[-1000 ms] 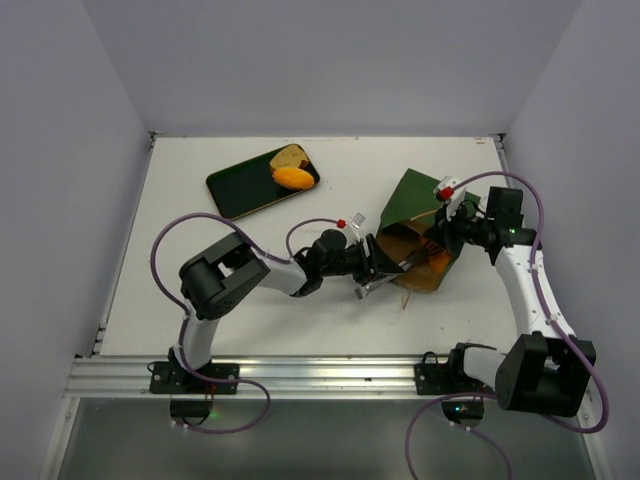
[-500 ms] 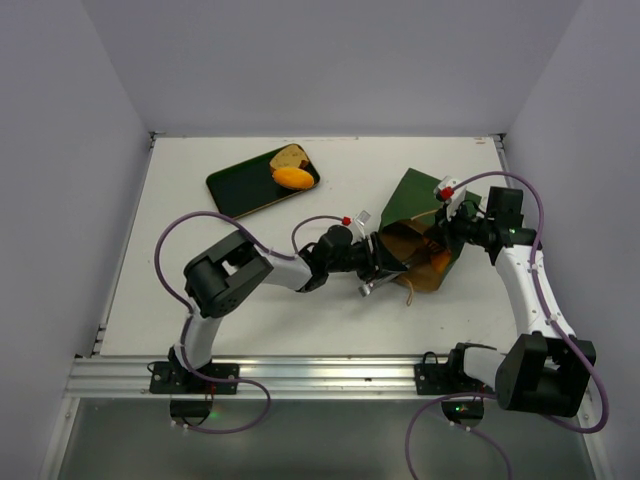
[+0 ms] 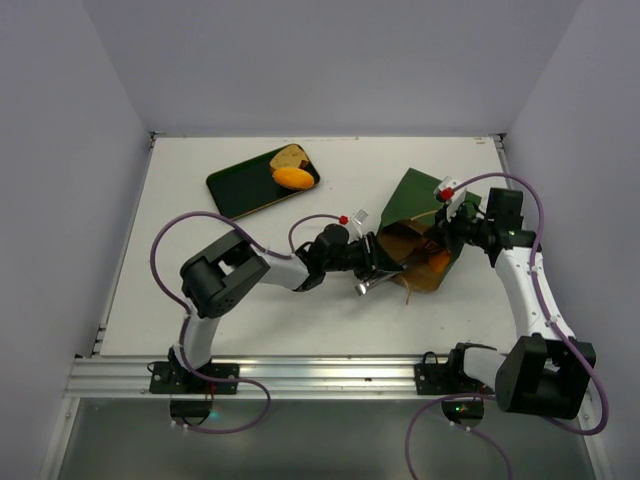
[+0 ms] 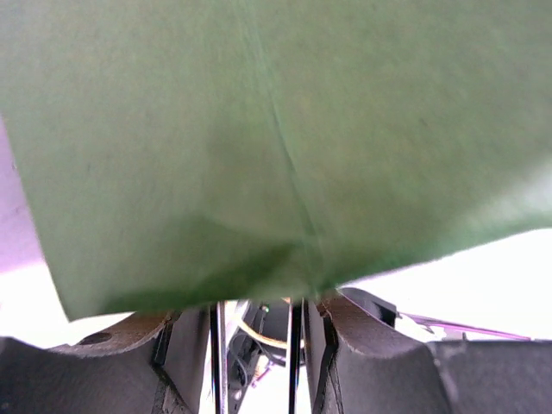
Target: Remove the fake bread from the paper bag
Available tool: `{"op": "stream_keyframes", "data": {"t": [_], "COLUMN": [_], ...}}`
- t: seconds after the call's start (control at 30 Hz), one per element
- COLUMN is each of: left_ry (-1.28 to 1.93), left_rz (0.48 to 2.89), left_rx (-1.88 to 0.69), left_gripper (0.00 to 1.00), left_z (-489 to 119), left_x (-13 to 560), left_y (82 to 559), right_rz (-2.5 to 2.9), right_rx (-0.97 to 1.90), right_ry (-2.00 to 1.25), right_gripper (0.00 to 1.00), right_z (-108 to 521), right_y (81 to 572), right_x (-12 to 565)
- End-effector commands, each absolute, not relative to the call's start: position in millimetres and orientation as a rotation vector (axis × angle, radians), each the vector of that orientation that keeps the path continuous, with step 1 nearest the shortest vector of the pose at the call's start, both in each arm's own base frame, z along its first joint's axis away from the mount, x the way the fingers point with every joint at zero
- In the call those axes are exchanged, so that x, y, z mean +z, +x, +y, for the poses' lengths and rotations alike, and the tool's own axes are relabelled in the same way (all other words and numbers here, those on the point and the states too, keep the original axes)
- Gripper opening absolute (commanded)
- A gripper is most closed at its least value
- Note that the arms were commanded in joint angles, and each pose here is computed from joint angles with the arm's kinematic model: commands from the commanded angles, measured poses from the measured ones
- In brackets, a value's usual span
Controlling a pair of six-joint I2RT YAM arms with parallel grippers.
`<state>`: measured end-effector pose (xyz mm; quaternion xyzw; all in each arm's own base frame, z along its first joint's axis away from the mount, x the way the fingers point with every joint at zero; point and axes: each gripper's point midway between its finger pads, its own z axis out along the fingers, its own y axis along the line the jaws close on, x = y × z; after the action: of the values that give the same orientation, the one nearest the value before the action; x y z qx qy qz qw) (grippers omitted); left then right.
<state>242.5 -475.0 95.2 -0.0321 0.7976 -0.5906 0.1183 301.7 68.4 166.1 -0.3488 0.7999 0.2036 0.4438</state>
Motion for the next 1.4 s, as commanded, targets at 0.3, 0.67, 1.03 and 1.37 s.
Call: {"op": "stream_keyframes", "data": {"t": [0.3,0.67,1.03,1.37], "left_ry": [0.068,0.163,0.234,0.28], "left_rz": [2.216,2.227,2.245,2.25], "left_rx": [-1.791,-1.801,-1.77,-1.766], "left_gripper": [0.0,0.0,0.0,0.0], "left_z": [-451.2,-438.2,-415.2,-401.6], "left_x": [144.6,150.8,158.3,165.8], "left_y": [223.8,204.1,182.3,168.0], "right_rz": [1.916,1.94,1.973,1.977], "right_rx": [0.38,0.335,0.274,0.255], "right_ry": [-0.735,-0.685,-0.621,-0.6], "right_gripper": [0.0,0.0,0.0,0.0], "right_z": [57.2,49.2,37.1,33.8], "right_y": [320.2,326.0,333.7,336.5], "right_x": [192.2,191.1,187.7,188.7]}}
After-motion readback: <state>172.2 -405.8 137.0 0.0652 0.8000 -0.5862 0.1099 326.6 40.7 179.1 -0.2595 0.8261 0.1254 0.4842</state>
